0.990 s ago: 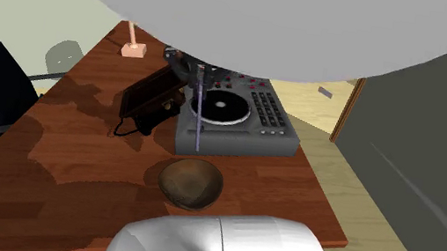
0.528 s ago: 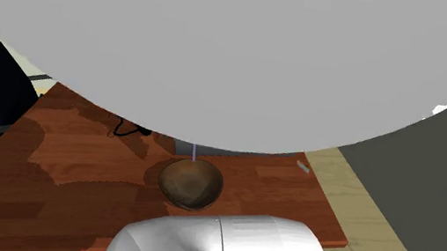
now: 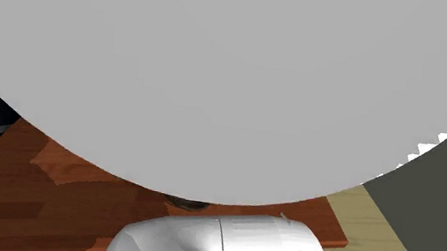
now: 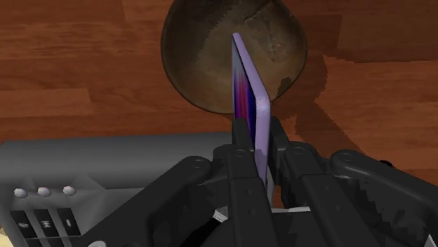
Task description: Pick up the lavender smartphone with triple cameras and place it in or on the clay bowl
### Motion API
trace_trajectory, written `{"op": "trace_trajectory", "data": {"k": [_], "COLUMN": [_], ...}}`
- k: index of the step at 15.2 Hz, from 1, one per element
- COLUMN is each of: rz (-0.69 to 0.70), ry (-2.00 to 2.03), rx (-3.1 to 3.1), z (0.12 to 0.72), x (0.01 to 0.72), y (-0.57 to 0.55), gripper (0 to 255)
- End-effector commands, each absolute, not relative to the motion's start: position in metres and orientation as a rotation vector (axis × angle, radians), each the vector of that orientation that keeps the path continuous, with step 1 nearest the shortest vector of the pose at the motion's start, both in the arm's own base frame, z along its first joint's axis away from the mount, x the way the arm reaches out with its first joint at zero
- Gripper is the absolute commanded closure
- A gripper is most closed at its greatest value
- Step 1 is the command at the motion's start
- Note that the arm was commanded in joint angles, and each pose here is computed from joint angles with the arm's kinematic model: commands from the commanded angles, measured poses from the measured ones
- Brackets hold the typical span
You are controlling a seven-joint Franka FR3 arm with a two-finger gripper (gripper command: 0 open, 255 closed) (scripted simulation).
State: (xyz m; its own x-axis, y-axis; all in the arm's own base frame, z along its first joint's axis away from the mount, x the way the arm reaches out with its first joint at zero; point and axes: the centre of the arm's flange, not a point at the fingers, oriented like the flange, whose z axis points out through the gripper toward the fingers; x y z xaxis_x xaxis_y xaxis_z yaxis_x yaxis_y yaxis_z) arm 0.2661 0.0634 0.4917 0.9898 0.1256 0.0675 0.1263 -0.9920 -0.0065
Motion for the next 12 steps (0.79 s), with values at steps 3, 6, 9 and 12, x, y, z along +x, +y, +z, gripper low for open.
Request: {"op": "trace_trajectory", "data": {"k": [3, 6, 9, 12], "rz": [-0.106, -0.106, -0.106, -0.106], "ry": [-0.198, -0.198, -0.198, -0.198], "rx": [-3.123, -3.123, -3.123, -3.123], "z": [0.469, 0.454, 0.438, 0.438], "x": [0.265, 0.265, 0.265, 0.265], "y": [0.064, 0.064, 0.064, 0.064], "gripper": [255, 255, 255, 255]}}
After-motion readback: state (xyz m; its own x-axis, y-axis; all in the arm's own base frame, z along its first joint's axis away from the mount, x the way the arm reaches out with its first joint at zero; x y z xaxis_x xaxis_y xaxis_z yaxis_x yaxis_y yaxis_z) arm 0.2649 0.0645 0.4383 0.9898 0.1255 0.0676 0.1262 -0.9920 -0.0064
